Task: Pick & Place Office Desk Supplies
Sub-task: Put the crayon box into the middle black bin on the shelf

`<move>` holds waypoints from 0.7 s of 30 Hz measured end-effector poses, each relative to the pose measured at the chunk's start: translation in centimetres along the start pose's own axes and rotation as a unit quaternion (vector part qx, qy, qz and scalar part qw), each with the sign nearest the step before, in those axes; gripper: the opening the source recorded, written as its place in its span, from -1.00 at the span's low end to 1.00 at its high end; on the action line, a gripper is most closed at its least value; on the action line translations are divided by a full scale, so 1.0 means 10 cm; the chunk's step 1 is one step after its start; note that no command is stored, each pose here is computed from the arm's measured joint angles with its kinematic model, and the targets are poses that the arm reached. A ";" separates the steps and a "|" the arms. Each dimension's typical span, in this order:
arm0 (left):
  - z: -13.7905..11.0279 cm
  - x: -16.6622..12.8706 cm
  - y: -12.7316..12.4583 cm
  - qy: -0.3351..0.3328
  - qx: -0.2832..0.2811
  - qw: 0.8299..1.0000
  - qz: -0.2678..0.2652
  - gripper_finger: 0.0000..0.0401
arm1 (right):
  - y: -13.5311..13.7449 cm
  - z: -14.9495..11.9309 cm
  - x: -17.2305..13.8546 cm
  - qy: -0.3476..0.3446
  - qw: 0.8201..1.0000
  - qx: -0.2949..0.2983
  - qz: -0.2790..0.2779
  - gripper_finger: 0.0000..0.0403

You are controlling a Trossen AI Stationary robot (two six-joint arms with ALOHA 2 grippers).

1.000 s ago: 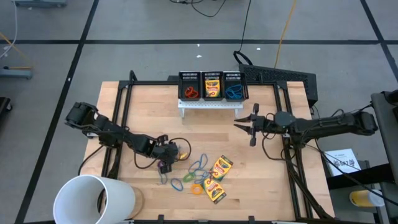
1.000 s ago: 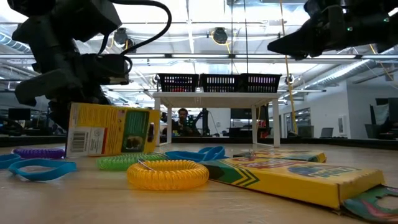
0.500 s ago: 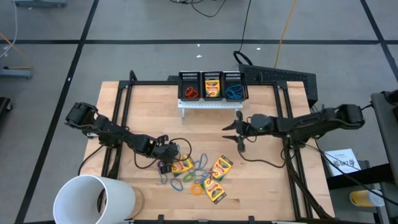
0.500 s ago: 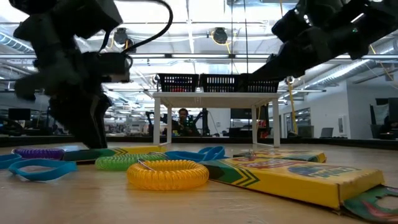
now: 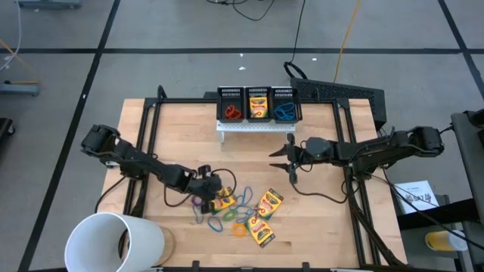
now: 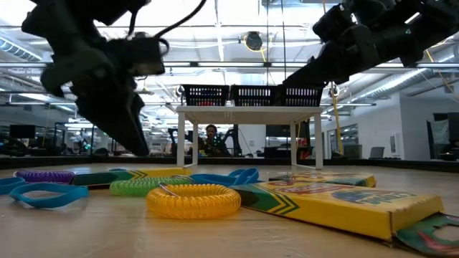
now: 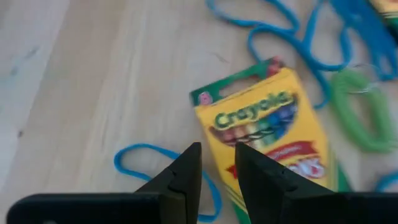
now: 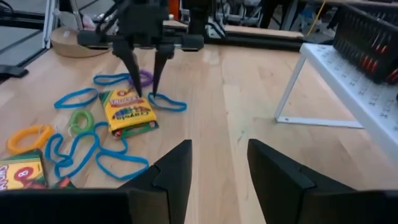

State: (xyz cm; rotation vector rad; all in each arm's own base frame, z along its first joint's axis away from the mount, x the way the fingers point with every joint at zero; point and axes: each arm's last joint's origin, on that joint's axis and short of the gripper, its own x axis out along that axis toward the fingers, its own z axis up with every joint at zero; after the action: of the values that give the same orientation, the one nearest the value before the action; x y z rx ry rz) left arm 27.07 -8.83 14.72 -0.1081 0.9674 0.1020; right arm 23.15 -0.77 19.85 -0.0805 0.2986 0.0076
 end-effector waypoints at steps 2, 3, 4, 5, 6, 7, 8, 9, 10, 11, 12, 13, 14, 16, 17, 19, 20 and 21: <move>-0.02 0.04 0.00 0.009 -0.003 1.000 0.005 -0.48 | 0.00 0.00 0.00 0.002 1.000 0.000 0.000 -0.29; -0.02 0.07 0.00 0.009 -0.006 1.000 0.001 -0.48 | 0.00 -0.01 0.00 0.005 1.000 0.001 0.001 -0.29; -0.03 0.09 -0.01 0.010 -0.008 1.000 -0.003 -0.48 | 0.00 -0.02 0.00 0.008 1.000 0.001 0.001 -0.29; -0.04 0.10 -0.01 0.014 -0.007 1.000 -0.004 -0.48 | 0.00 -0.02 0.00 0.009 1.000 0.001 0.001 -0.29; -0.04 0.12 -0.01 0.017 -0.007 1.000 -0.005 -0.48 | 0.00 -0.02 0.00 0.009 1.000 0.001 0.001 -0.29; -0.04 0.14 -0.02 0.016 -0.009 1.000 -0.010 -0.48 | 0.00 -0.02 0.00 0.009 1.000 0.001 0.001 -0.29; -0.05 0.16 -0.03 0.018 -0.011 1.000 -0.011 -0.48 | 0.00 -0.02 0.00 0.009 1.000 0.001 0.001 -0.29; -0.05 0.17 -0.03 0.020 -0.011 1.000 -0.010 -0.48 | 0.00 -0.02 0.00 0.009 1.000 0.001 0.002 -0.28; -0.05 0.19 -0.03 0.020 -0.013 1.000 -0.010 -0.48 | 0.00 -0.02 0.00 0.010 1.000 0.001 0.002 -0.28; -0.05 0.20 -0.03 0.020 -0.013 1.000 -0.010 -0.48 | 0.00 -0.02 0.00 0.010 1.000 0.001 0.002 -0.28; -0.06 0.22 -0.04 0.022 -0.013 1.000 -0.010 -0.48 | 0.01 -0.02 0.00 0.010 1.000 0.000 0.006 -0.28; -0.06 0.22 -0.04 0.023 -0.012 1.000 -0.009 -0.48 | 0.02 -0.02 0.00 0.009 1.000 -0.001 0.014 -0.28; -0.06 0.23 -0.03 0.022 -0.012 1.000 -0.009 -0.48 | 0.04 -0.02 0.00 0.008 1.000 -0.003 0.022 -0.28; -0.06 0.24 -0.03 0.022 -0.007 1.000 -0.009 -0.48 | 0.08 -0.03 0.02 0.008 0.999 -0.007 0.040 -0.29; -0.06 0.24 -0.02 0.023 -0.003 1.000 -0.009 -0.48 | 0.10 -0.03 0.03 0.009 0.999 -0.010 0.044 -0.30; -0.06 0.24 -0.01 0.025 -0.002 1.000 -0.008 -0.48 | 0.15 -0.06 0.05 0.019 0.998 -0.022 0.054 -0.30; -0.06 0.24 -0.01 0.027 -0.003 1.000 -0.008 -0.48 | 0.17 -0.08 0.06 0.021 0.998 -0.025 0.058 -0.30; -0.06 0.24 0.00 0.029 -0.003 1.000 -0.007 -0.48 | 0.18 -0.09 0.08 0.023 0.997 -0.027 0.061 -0.30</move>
State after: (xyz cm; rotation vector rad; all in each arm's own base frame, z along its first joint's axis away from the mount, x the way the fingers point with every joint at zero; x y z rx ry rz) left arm 27.94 -8.80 12.35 -0.1235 1.0234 0.0898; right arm 23.64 0.97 18.57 -0.1162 0.3499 0.1356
